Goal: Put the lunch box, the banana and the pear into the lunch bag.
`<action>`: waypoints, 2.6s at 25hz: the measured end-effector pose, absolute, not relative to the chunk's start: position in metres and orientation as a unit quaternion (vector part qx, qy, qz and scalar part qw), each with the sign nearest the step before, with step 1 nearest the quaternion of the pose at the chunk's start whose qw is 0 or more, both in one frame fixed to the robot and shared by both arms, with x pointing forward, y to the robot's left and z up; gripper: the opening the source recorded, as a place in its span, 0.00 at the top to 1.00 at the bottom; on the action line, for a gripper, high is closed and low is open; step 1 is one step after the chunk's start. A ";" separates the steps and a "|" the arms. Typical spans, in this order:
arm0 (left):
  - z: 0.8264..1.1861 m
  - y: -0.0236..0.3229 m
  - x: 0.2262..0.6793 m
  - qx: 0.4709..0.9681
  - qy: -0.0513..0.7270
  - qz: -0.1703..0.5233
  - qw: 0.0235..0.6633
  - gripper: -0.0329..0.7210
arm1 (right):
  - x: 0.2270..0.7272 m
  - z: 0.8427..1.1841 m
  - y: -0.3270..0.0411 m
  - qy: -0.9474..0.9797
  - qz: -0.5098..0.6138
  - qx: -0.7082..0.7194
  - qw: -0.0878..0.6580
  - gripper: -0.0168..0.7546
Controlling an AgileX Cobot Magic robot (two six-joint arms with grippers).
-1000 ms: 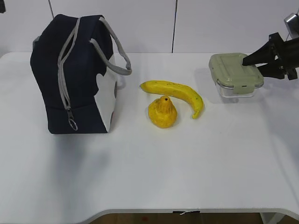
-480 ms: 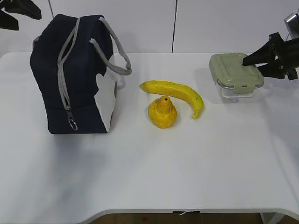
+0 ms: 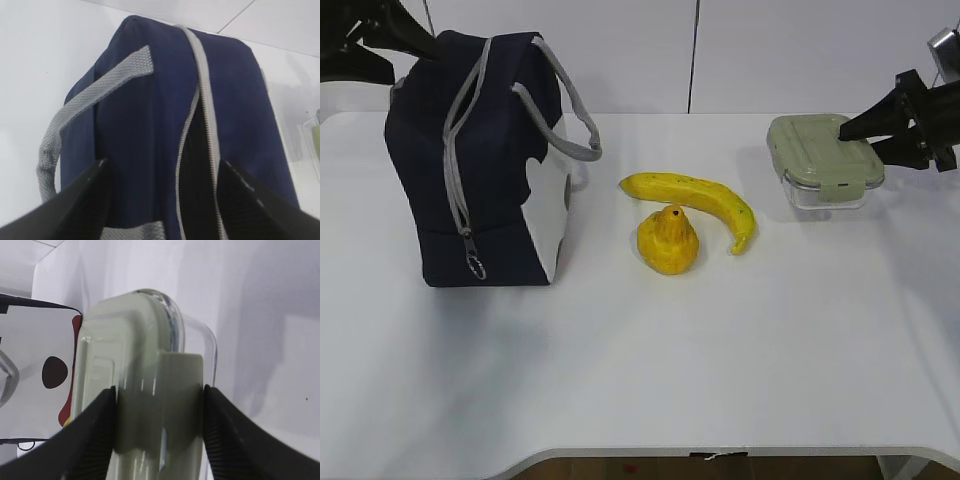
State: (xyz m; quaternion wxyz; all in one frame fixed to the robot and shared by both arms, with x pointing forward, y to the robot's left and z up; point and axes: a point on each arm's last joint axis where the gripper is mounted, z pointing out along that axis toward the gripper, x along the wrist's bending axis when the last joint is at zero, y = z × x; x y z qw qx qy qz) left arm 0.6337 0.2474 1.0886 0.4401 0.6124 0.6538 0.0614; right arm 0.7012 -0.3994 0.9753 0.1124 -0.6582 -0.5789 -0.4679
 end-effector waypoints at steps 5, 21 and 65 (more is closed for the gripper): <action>1.077 0.247 0.640 0.613 0.658 0.052 0.435 0.29 | 0.701 0.975 -0.399 -0.579 -0.467 -0.658 0.112 0.45; 1.067 0.245 0.648 0.603 0.661 0.044 0.444 0.67 | 0.701 0.975 -0.399 -0.580 -0.467 -0.658 0.114 0.45; 1.092 0.177 0.631 0.592 0.637 0.018 0.493 0.96 | 0.681 1.128 -0.275 -0.603 -0.485 -0.620 0.129 0.45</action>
